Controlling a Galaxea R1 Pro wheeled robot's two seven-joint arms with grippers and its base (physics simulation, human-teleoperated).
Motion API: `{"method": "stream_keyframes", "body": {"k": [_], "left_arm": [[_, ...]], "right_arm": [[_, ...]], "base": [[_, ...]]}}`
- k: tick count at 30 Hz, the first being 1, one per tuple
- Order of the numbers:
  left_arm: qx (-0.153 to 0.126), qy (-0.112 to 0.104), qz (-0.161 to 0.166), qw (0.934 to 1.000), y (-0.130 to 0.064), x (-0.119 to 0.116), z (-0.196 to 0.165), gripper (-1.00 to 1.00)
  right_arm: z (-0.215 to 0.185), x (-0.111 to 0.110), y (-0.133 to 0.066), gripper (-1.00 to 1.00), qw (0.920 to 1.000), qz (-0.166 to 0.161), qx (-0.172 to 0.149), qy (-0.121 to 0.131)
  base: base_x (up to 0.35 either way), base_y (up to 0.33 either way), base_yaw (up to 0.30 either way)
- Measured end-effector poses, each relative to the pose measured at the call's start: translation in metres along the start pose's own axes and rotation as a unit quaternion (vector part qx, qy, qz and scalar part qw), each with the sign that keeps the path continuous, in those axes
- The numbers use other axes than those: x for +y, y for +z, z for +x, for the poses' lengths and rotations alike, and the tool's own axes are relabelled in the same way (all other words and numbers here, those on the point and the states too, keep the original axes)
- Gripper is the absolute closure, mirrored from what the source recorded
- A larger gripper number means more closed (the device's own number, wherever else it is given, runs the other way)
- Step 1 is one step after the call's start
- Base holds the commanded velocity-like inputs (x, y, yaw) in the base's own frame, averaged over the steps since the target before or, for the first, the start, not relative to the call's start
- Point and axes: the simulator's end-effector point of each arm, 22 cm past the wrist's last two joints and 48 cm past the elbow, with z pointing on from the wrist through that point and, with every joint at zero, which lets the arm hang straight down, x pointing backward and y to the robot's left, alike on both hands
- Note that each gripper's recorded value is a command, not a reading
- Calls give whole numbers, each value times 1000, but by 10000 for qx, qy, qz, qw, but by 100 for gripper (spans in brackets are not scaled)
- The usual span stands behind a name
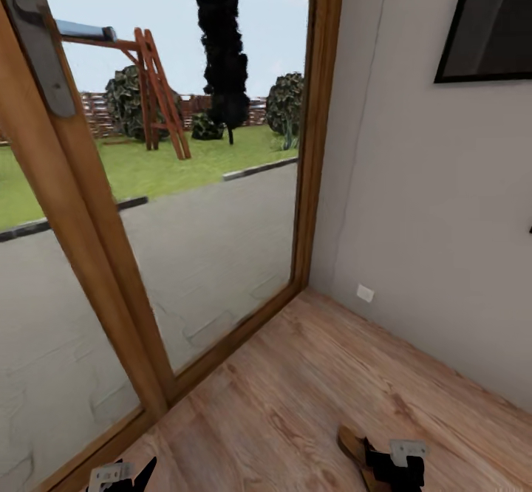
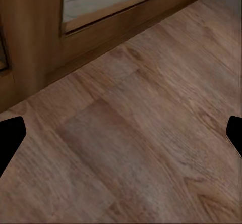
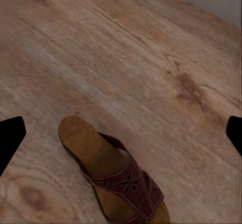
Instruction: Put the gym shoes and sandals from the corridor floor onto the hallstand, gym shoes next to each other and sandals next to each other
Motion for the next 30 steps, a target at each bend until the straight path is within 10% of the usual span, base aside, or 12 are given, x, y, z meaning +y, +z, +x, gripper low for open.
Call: {"method": "stream_keyframes", "body": {"k": [30], "left_arm": [[-8, 13, 14, 10000, 0, -1, -1, -100]], "right_arm": [[-1, 0, 0, -100, 10000, 1, -11, 2]], "base": [[9, 1, -293]]}}
